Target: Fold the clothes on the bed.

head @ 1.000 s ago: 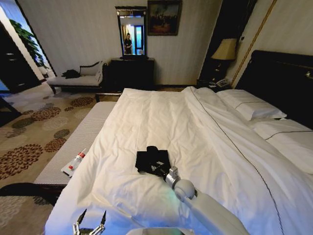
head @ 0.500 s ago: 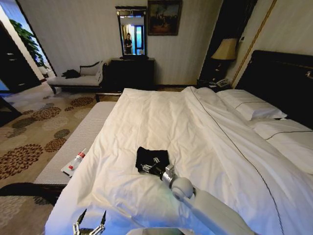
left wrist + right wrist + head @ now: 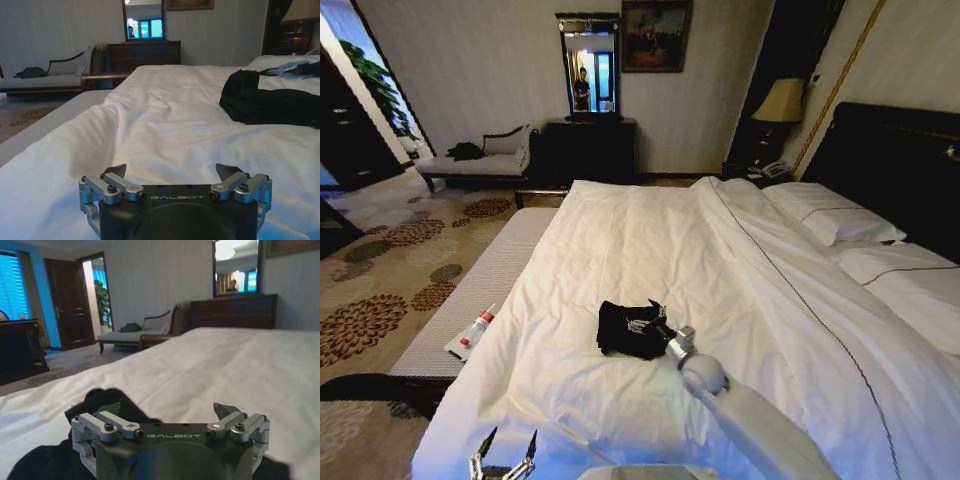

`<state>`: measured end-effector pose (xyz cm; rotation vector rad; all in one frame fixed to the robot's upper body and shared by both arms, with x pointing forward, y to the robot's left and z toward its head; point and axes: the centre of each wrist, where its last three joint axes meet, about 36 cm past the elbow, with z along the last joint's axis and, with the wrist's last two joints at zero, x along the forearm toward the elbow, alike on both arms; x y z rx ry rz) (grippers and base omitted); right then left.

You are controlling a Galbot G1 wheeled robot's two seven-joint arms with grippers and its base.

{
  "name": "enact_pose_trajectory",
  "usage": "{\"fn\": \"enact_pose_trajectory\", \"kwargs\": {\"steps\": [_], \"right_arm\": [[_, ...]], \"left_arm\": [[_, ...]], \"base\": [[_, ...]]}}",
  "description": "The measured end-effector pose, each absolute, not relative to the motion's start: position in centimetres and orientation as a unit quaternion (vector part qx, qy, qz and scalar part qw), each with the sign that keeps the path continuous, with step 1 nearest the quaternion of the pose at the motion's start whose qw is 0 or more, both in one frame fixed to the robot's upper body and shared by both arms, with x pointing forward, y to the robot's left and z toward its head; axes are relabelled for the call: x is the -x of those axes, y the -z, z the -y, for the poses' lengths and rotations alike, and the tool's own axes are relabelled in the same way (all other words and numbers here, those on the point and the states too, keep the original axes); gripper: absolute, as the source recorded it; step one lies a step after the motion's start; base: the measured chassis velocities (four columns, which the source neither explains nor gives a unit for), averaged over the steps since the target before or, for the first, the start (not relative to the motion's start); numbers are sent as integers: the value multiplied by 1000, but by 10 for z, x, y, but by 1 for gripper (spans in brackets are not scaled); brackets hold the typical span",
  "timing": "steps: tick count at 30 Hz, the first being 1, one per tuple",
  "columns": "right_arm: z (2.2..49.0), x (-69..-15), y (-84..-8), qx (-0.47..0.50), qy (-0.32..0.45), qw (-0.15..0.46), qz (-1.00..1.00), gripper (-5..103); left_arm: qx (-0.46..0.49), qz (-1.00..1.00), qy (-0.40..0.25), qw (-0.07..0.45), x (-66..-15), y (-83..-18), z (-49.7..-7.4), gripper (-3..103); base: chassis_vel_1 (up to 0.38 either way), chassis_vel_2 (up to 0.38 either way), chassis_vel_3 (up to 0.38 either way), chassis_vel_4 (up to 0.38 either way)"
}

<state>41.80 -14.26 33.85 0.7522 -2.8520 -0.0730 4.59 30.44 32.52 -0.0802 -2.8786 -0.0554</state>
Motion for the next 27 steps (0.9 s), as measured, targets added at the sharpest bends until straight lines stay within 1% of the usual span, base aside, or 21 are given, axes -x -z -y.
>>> {"fn": "enact_pose_trajectory", "kwargs": {"steps": [5,8,12,15,20,23,24,25,27], "right_arm": [[125,-426,-333,-255,31,100,961,100],[99,-437,-317,-264,23,112,958,100],[83,-439,-311,-269,17,118,956,100],[80,-440,-309,-270,11,119,955,100],[82,-442,-310,-265,5,118,957,100],[94,-439,-344,-221,50,114,967,100],[94,-439,-344,-221,50,114,967,100],[99,-436,-353,-212,62,112,969,100],[130,-428,-373,-178,76,96,976,100]], "left_arm": [[28,991,19,130,-46,-325,-304,100],[28,991,19,130,-46,-325,-304,100],[28,991,19,130,-46,-325,-304,100],[28,991,19,130,-46,-325,-304,100],[28,991,19,130,-46,-325,-304,100],[28,991,19,130,-46,-325,-304,100],[28,991,19,130,-46,-325,-304,100],[28,991,19,130,-46,-325,-304,100],[28,991,19,130,-46,-325,-304,100]], "base": [[0,0,0,0],[0,0,0,0],[0,0,0,0],[0,0,0,0],[0,0,0,0],[0,0,0,0],[0,0,0,0],[0,0,0,0],[0,0,0,0]]}}
